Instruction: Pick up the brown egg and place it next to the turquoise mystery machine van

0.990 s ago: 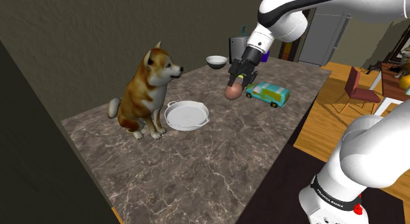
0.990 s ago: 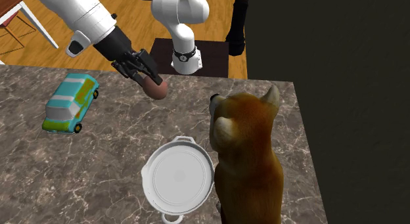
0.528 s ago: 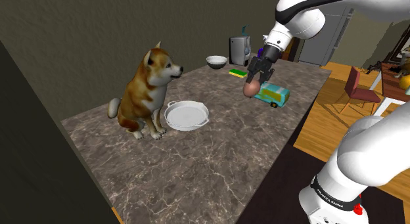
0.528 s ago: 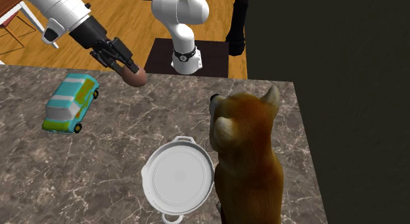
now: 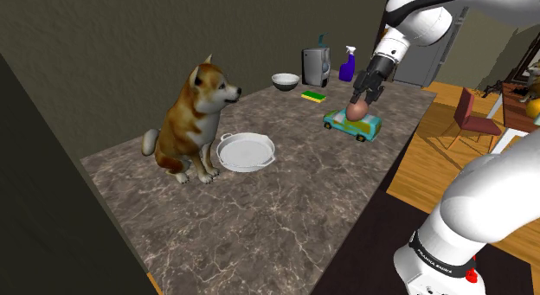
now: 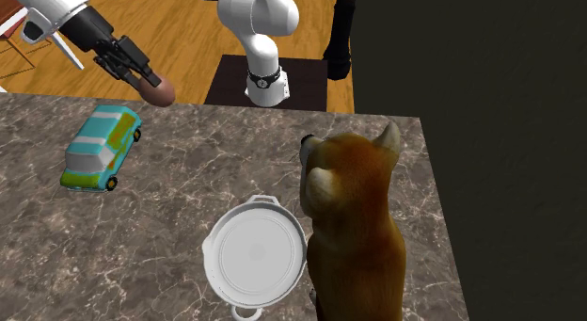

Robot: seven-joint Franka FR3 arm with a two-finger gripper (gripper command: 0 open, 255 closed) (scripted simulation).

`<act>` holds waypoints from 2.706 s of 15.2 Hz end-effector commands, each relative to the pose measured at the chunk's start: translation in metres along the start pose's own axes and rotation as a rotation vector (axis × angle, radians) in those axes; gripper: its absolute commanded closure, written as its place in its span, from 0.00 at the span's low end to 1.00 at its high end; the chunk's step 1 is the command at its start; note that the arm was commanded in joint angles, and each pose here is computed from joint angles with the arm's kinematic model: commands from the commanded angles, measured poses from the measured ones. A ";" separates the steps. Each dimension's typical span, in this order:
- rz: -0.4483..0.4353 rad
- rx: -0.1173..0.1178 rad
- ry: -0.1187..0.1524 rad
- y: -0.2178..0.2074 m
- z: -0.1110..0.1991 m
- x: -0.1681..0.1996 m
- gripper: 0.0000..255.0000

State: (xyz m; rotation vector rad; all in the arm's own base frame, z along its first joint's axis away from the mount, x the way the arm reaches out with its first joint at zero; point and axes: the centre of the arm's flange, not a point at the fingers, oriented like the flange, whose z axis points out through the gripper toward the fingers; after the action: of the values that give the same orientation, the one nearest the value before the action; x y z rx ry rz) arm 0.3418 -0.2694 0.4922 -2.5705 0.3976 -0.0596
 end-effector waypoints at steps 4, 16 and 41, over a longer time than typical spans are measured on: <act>-0.001 0.000 0.000 0.059 -0.033 -0.011 1.00; -0.001 0.000 0.000 0.091 0.021 -0.008 1.00; -0.001 0.000 0.000 0.140 0.103 -0.005 1.00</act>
State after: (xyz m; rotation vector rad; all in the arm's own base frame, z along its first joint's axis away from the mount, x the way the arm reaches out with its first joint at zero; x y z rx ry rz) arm 0.3136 -0.3285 0.3562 -2.5529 0.3648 -0.1046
